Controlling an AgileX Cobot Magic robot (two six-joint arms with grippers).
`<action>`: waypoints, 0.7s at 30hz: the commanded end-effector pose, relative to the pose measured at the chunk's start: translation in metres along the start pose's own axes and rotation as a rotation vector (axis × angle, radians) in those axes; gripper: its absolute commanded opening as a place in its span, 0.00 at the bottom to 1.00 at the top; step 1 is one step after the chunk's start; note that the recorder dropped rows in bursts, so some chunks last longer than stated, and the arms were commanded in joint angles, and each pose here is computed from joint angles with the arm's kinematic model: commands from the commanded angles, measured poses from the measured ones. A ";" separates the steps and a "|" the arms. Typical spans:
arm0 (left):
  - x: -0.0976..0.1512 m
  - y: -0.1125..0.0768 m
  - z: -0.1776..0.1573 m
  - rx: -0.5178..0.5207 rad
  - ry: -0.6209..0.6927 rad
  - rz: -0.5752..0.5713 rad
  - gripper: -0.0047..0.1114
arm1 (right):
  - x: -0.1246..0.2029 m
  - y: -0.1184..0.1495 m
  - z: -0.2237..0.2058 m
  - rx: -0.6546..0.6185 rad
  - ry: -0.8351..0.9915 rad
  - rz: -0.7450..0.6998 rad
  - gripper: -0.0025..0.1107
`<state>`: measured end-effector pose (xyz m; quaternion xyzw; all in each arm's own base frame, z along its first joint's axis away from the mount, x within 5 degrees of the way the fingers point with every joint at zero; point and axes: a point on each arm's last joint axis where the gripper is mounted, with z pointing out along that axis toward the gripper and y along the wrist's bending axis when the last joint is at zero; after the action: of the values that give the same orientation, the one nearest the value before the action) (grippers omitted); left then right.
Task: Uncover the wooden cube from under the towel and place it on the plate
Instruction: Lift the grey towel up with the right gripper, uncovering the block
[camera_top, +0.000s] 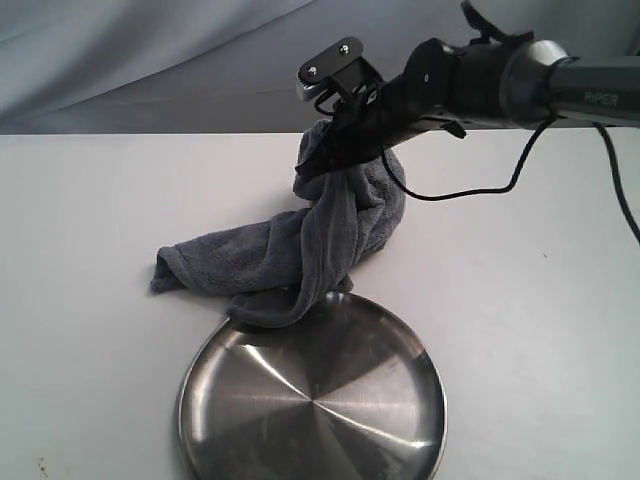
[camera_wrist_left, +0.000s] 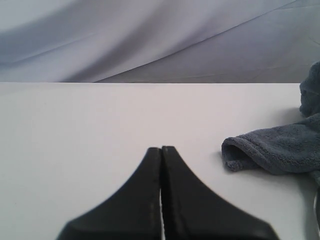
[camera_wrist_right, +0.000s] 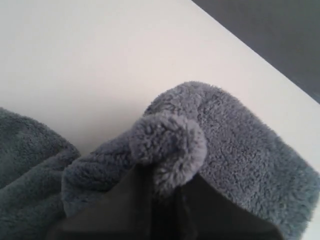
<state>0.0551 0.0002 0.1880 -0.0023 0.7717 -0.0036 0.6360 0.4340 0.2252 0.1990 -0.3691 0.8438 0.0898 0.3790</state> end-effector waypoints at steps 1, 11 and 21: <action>-0.001 0.000 0.000 0.005 -0.014 0.000 0.04 | -0.016 0.002 -0.028 -0.011 -0.025 -0.009 0.02; -0.001 0.000 0.000 0.005 -0.014 0.000 0.04 | -0.034 0.003 -0.066 -0.024 -0.055 -0.031 0.02; -0.001 0.000 0.000 0.005 -0.014 0.000 0.04 | -0.045 0.003 -0.098 -0.008 -0.067 -0.086 0.02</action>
<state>0.0551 0.0002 0.1880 -0.0023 0.7717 -0.0036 0.6360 0.4001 0.2130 0.2757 -0.4009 0.8289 0.0981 0.3777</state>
